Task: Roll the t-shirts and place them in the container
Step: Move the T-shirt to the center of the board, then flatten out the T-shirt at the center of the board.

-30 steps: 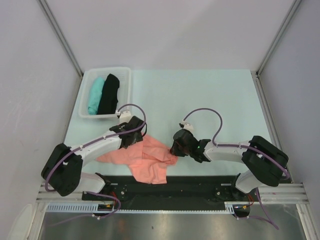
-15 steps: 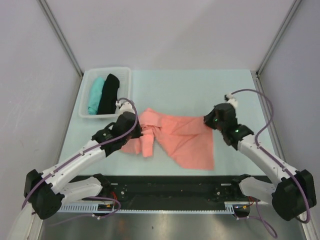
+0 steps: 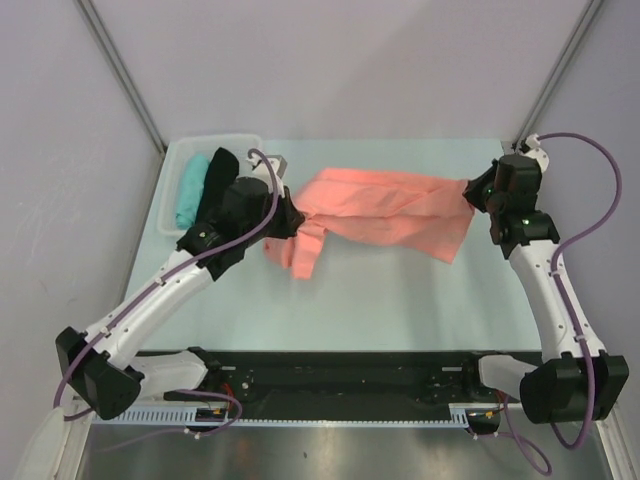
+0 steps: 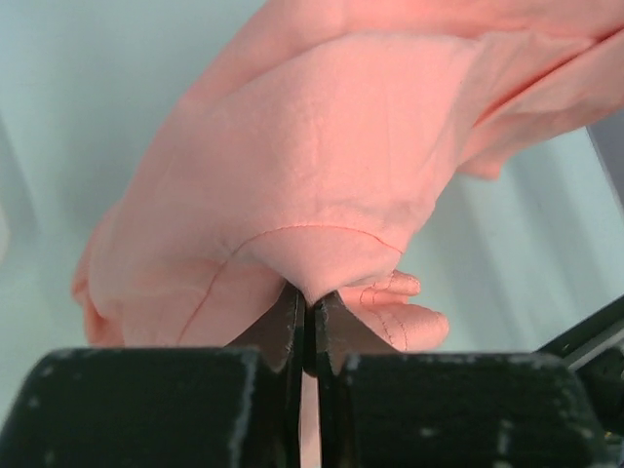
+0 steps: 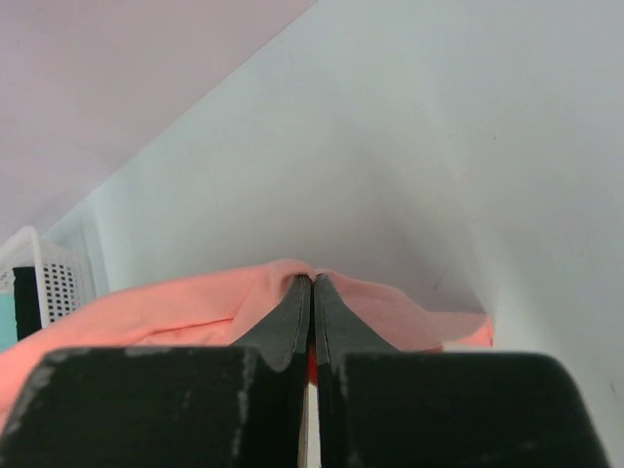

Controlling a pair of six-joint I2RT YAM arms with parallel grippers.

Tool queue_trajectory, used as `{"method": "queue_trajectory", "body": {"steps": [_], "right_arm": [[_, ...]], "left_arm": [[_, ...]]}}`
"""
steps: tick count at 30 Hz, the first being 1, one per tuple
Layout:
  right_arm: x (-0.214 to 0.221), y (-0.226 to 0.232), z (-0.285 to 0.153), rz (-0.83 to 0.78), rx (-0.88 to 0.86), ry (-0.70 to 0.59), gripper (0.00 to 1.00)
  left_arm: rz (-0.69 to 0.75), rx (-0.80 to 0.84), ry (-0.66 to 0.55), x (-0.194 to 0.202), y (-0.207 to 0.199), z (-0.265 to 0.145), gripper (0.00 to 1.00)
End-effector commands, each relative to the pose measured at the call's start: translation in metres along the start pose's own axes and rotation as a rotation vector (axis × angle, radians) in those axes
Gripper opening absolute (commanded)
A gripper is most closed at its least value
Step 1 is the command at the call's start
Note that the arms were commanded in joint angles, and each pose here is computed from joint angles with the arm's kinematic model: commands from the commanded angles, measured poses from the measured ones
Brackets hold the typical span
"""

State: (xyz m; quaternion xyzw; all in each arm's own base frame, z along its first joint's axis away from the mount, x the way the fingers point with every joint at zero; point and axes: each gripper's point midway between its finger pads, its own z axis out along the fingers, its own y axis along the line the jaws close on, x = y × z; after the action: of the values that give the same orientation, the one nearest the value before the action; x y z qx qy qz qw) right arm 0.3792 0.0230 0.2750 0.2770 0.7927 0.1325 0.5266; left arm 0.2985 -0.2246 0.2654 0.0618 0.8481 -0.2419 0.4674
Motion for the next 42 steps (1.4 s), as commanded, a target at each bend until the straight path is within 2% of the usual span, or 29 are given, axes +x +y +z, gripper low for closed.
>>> {"method": "queue_trajectory", "body": {"steps": [1, 3, 4, 5, 6, 7, 8, 9, 10, 11, 12, 14, 17, 18, 19, 20, 21, 23, 24, 27, 30, 32, 35, 42], "right_arm": [[-0.050, 0.022, -0.039, -0.039, -0.049, -0.112, 0.00], [-0.048, 0.018, -0.018, -0.041, -0.013, -0.080, 0.00], [-0.046, 0.016, -0.008, -0.034, -0.006, -0.054, 0.00], [-0.045, 0.015, 0.004, -0.025, -0.008, -0.033, 0.00], [-0.035, 0.011, 0.031, -0.026, 0.021, 0.008, 0.00], [-0.034, 0.011, 0.046, -0.030, 0.033, 0.017, 0.00], [-0.035, -0.007, 0.065, -0.018, 0.087, 0.038, 0.02], [-0.018, -0.022, 0.095, -0.017, 0.138, 0.109, 0.07], [-0.028, -0.020, 0.108, -0.013, 0.144, 0.106, 0.15], [-0.023, -0.024, 0.115, -0.011, 0.155, 0.151, 0.35], [-0.021, -0.031, 0.122, -0.006, 0.173, 0.178, 0.41], [-0.012, -0.038, 0.125, -0.024, 0.199, 0.228, 0.52], [-0.003, -0.058, 0.106, -0.030, 0.254, 0.186, 0.65], [0.003, -0.067, 0.101, -0.018, 0.274, 0.192, 0.65], [0.002, -0.071, 0.092, -0.006, 0.281, 0.182, 0.65], [0.020, -0.083, 0.089, -0.005, 0.301, 0.216, 0.64], [0.028, -0.087, 0.086, -0.009, 0.306, 0.228, 0.63], [0.048, -0.102, 0.076, -0.032, 0.351, 0.242, 0.62], [0.051, -0.105, 0.076, -0.030, 0.356, 0.237, 0.61], [0.066, -0.110, 0.077, -0.035, 0.351, 0.272, 0.59], [0.078, -0.125, 0.060, -0.029, 0.405, 0.291, 0.58], [0.079, -0.139, 0.048, 0.022, 0.442, 0.263, 0.58], [0.086, -0.148, 0.028, 0.085, 0.439, 0.250, 0.58], [0.109, -0.159, 0.004, 0.124, 0.436, 0.243, 0.57]], "left_arm": [[0.141, 0.105, -0.059, -0.032, -0.019, -0.033, 0.11], [0.120, 0.070, -0.026, -0.035, -0.001, -0.019, 0.18], [0.092, 0.145, 0.007, -0.041, -0.009, -0.013, 0.17], [0.034, 0.105, 0.056, -0.041, 0.017, 0.017, 0.15], [-0.031, 0.114, 0.066, -0.047, 0.021, 0.034, 0.19], [-0.046, 0.141, 0.042, -0.070, 0.017, 0.044, 0.34], [-0.070, 0.098, 0.109, -0.059, 0.033, 0.084, 0.54], [-0.093, 0.066, 0.137, -0.060, 0.037, 0.095, 0.66], [-0.096, 0.081, 0.092, -0.088, 0.028, 0.098, 0.66], [-0.115, 0.135, 0.120, -0.085, 0.020, 0.104, 0.67], [-0.148, 0.174, 0.090, -0.093, 0.009, 0.103, 0.72], [-0.131, 0.148, 0.085, -0.076, 0.009, 0.099, 0.72], [-0.125, 0.041, 0.098, -0.037, 0.023, 0.076, 0.70], [-0.132, 0.010, 0.133, -0.004, 0.035, 0.074, 0.68], [-0.127, 0.006, 0.098, -0.003, 0.034, 0.057, 0.66], [-0.121, -0.035, 0.087, 0.008, 0.037, 0.051, 0.64], [-0.125, -0.059, 0.123, 0.038, 0.045, 0.049, 0.62], [-0.132, -0.060, 0.134, 0.055, 0.041, 0.039, 0.60], [-0.128, -0.117, 0.144, 0.072, 0.053, 0.040, 0.60], [-0.152, -0.088, 0.178, 0.092, 0.049, 0.039, 0.56], [-0.130, -0.082, 0.204, 0.114, 0.035, 0.027, 0.54], [-0.128, -0.053, 0.200, 0.125, 0.019, 0.019, 0.52], [-0.153, -0.006, 0.260, 0.157, 0.002, 0.014, 0.50], [-0.144, -0.070, 0.304, 0.197, -0.007, 0.023, 0.46]]}}
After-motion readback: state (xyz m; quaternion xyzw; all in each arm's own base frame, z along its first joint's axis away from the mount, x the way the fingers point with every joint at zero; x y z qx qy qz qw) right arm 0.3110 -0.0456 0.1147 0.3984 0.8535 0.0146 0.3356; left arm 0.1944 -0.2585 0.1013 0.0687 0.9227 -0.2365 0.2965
